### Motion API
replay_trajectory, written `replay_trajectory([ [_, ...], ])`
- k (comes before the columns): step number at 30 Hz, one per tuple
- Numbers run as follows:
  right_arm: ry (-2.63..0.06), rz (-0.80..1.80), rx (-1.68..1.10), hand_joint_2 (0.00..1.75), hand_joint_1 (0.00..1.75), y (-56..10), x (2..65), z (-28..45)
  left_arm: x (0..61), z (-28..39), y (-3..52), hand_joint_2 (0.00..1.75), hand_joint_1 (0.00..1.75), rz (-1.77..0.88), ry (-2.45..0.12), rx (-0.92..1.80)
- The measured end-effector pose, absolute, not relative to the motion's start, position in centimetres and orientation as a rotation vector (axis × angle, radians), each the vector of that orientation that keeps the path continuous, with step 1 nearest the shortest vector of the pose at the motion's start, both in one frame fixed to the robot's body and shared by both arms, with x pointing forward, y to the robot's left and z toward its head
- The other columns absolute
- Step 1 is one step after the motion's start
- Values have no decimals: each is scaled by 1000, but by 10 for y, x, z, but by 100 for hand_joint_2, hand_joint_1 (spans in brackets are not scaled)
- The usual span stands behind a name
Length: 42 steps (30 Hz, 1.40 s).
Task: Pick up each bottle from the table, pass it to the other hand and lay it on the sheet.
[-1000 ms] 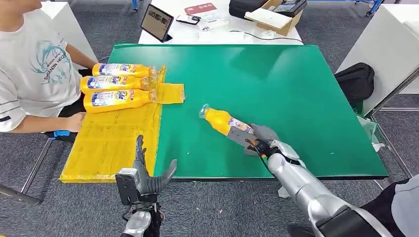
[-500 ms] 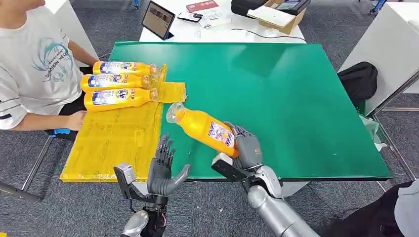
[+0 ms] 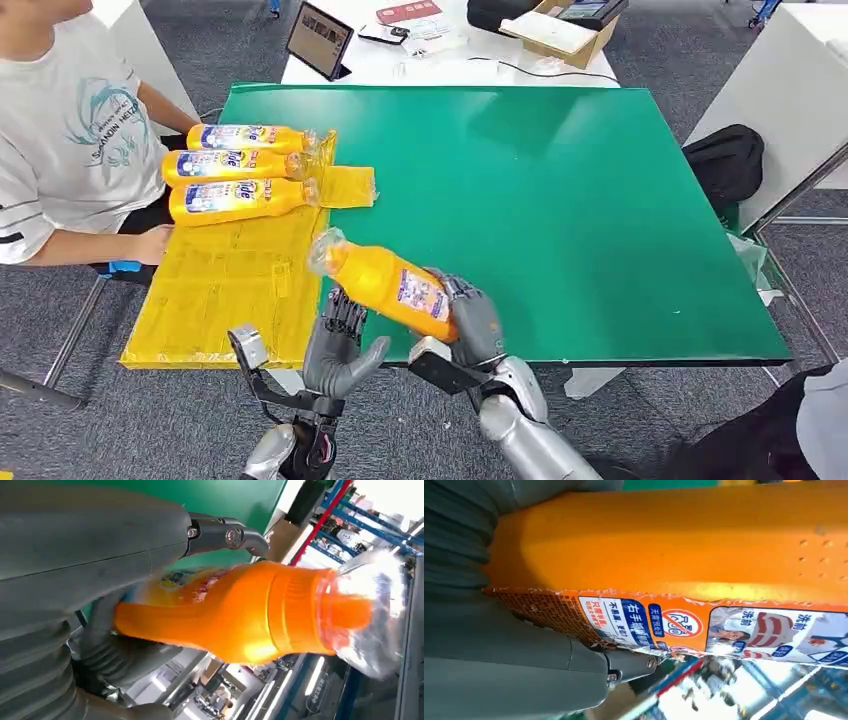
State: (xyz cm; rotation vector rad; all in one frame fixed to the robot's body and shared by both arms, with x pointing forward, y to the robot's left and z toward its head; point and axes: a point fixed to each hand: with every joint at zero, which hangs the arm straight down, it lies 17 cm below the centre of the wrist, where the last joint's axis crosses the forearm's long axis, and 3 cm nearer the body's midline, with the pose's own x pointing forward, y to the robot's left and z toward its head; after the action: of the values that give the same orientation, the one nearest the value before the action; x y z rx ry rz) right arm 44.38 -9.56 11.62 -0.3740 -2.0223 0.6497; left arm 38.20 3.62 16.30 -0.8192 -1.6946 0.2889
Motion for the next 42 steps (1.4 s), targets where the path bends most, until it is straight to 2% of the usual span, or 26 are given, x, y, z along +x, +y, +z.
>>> replay_trajectory([
  [7,-1969,627,-98,175,175,-22,405,97,390,159,55,175,0,342,-1745,-686],
  [16,-1907,649,18,175,175,6,386,79,388,147,71,175,0,414,-1729,-642],
  [17,-1905,657,22,175,175,8,386,78,387,146,73,175,175,427,-1724,-650],
  [23,-1906,665,-16,175,175,6,387,74,382,150,75,175,175,475,-1692,-771],
  [33,-1944,673,-79,175,175,3,391,82,379,163,72,175,175,391,-1768,-765],
  [34,-1946,672,-84,175,0,3,391,83,379,164,72,175,175,384,-1773,-763],
  [36,-1948,670,-86,175,0,2,391,83,379,165,71,175,175,373,-1779,-761],
  [37,-1949,668,-85,0,0,3,392,83,380,166,71,175,175,367,-1783,-757],
  [42,-1932,644,-10,0,0,8,392,87,382,169,72,175,175,338,-1816,-698],
])
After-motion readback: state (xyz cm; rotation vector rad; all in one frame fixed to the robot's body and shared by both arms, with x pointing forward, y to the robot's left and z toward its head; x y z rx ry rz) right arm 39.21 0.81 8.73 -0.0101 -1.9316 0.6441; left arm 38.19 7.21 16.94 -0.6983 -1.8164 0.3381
